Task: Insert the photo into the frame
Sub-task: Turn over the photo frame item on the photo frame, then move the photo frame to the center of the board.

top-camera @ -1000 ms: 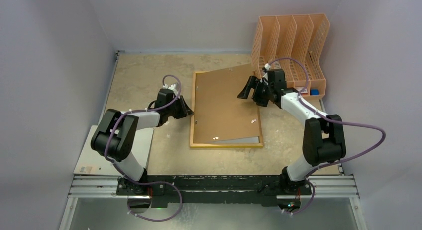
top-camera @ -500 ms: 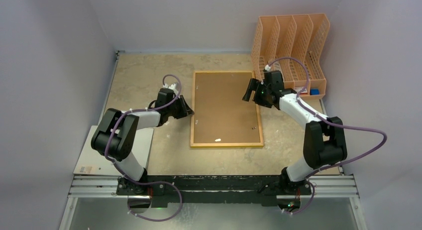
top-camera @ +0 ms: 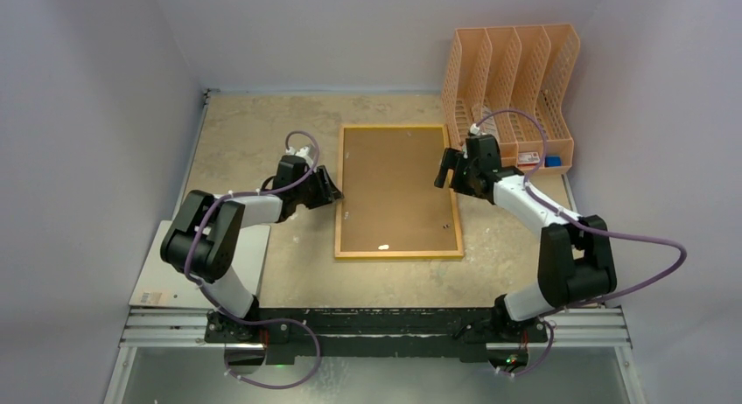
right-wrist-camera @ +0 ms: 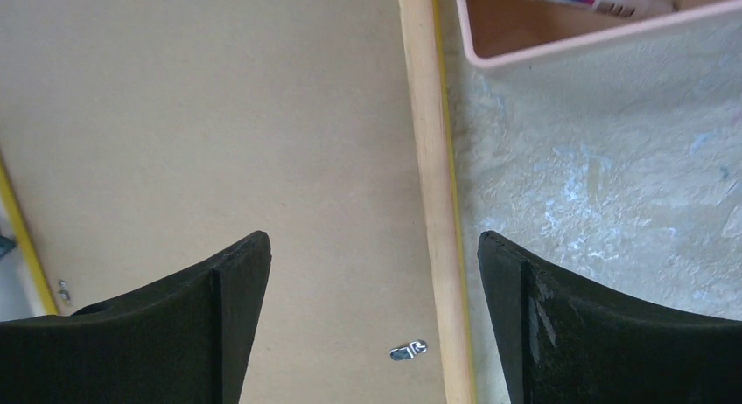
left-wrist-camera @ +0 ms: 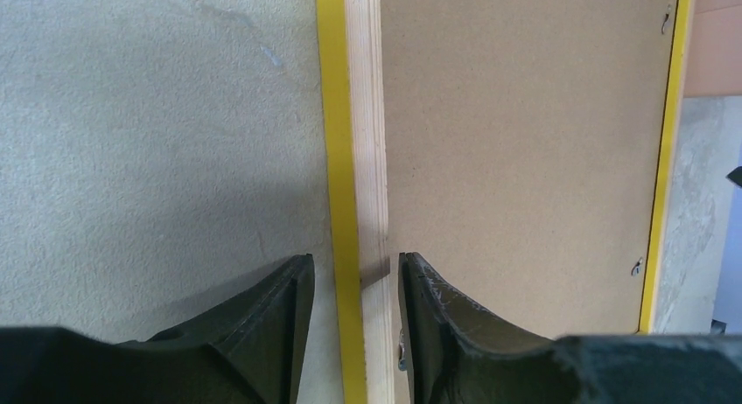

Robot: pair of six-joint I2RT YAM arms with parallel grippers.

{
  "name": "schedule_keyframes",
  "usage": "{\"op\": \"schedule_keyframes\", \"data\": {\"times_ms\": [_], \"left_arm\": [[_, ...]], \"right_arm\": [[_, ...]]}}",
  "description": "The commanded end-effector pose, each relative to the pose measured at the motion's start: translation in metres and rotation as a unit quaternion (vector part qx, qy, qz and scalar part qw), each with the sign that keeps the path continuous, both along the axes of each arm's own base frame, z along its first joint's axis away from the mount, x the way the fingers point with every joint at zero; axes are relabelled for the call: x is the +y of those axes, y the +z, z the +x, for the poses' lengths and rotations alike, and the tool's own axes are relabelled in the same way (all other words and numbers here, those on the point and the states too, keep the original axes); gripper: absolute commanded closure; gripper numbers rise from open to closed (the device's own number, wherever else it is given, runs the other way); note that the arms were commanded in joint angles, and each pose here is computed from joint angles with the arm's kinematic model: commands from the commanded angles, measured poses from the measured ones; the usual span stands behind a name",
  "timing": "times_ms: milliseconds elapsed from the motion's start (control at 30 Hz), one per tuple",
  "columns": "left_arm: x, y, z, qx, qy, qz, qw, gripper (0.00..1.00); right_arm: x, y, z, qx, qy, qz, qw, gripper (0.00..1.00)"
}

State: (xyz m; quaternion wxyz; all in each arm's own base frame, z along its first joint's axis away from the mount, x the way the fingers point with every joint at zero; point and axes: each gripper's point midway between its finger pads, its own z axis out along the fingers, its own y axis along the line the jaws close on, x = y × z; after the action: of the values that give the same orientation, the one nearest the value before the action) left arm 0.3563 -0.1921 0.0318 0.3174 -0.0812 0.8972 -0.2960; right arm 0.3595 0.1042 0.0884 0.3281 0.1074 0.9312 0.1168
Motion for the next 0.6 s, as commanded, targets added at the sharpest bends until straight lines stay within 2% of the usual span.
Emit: {"op": "schedule_keyframes", "data": {"times_ms": [0, 233, 433, 567], "left_arm": [[-0.007, 0.0, 0.001, -0.003, -0.012, -0.015, 1.0, 0.57], [-0.009, -0.006, -0.004, 0.012, -0.011, -0.022, 1.0, 0.59], [-0.009, -0.011, -0.01, 0.024, -0.011, -0.024, 0.999, 0.69], [-0.007, -0.015, -0.015, 0.034, -0.013, -0.02, 0.999, 0.8]], "right_arm": [[0.002, -0.016, -0.003, 0.011, 0.003, 0.003, 1.0, 0.1], [0.011, -0.041, -0.017, 0.049, 0.021, 0.021, 0.998, 0.11], [0.019, -0.053, -0.028, 0.072, 0.037, 0.04, 0.996, 0.15], [0.028, -0.055, -0.033, 0.079, 0.056, 0.056, 0.994, 0.19]]}}
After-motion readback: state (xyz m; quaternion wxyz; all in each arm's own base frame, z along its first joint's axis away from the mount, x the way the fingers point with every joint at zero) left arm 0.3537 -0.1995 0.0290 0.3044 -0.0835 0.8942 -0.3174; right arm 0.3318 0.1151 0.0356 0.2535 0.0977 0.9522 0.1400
